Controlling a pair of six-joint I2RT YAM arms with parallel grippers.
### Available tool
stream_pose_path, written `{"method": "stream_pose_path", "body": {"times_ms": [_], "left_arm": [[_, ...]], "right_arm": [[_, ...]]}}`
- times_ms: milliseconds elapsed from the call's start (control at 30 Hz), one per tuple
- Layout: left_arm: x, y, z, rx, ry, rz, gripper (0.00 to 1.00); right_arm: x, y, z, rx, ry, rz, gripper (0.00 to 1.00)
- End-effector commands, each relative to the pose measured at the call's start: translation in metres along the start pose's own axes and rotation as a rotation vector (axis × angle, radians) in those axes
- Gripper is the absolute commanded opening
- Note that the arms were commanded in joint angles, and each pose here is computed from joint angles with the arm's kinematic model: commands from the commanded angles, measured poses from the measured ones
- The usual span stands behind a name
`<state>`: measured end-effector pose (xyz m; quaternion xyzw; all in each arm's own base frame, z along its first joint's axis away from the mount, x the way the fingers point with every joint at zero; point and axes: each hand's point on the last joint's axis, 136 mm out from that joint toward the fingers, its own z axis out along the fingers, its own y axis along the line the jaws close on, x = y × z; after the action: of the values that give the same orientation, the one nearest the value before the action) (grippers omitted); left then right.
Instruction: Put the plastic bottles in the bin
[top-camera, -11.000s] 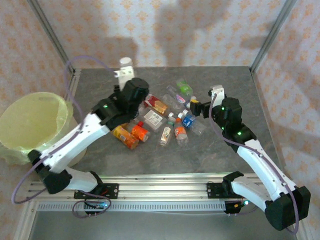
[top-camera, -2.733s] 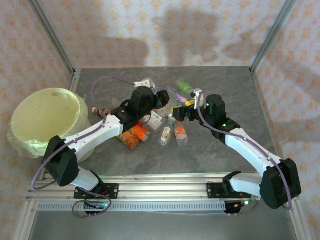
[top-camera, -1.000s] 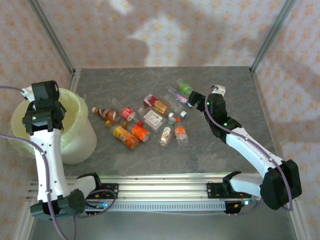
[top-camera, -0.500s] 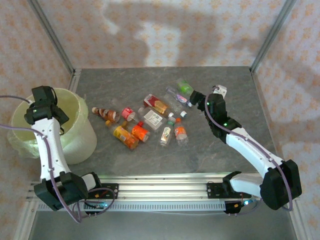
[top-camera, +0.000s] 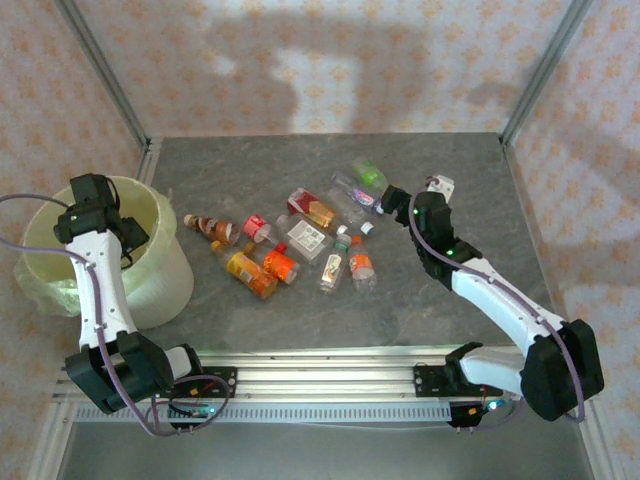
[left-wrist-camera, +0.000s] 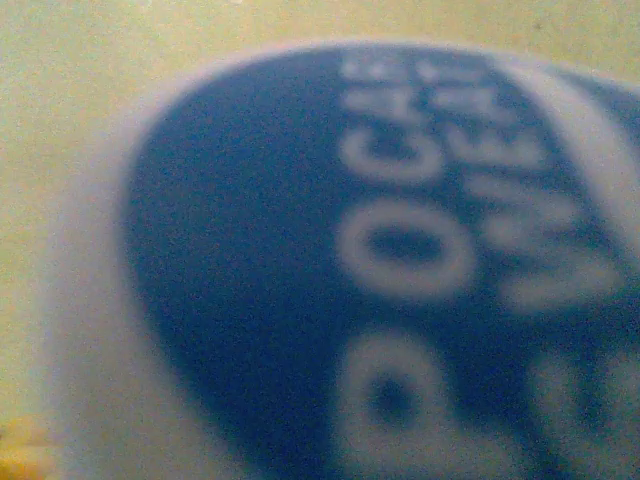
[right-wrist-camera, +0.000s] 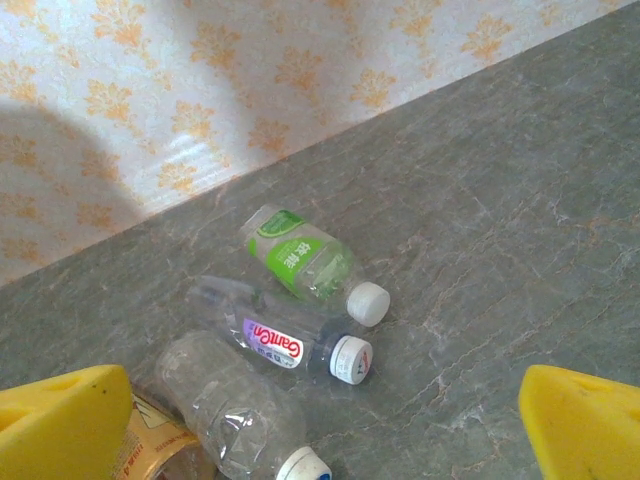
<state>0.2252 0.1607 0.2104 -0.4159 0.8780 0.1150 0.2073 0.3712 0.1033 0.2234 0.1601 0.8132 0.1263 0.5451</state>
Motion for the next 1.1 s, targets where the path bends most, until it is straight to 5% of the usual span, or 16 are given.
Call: {"method": "stream_pose_path", "body": {"times_ms": [0, 267, 667, 867, 1067], "left_arm": [[0.000, 0.003, -0.004, 0.006, -0.012, -0.026, 0.76], [-0.003, 0.004, -0.016, 0.029, -0.056, -0.045, 0.90], [-0.016, -0.004, -0.078, 0.201, -0.244, -0.143, 0.99], [-0.028, -0.015, -0.132, 0.426, -0.454, -0.264, 1.00], [-0.040, -0.063, -0.190, 0.869, -0.534, -0.337, 1.00]], "right_arm": [[-0.009, 0.008, 0.001, -0.021, -0.020, 0.007, 0.99], [0.004, 0.008, 0.007, -0.022, 0.023, -0.016, 0.99], [0.090, 0.010, -0.001, -0.183, 0.294, -0.043, 1.00], [0.132, 0.019, -0.013, -0.301, 0.450, -0.031, 0.92], [0.175, 0.020, -0.033, -0.364, 0.547, -0.092, 0.90]]}}
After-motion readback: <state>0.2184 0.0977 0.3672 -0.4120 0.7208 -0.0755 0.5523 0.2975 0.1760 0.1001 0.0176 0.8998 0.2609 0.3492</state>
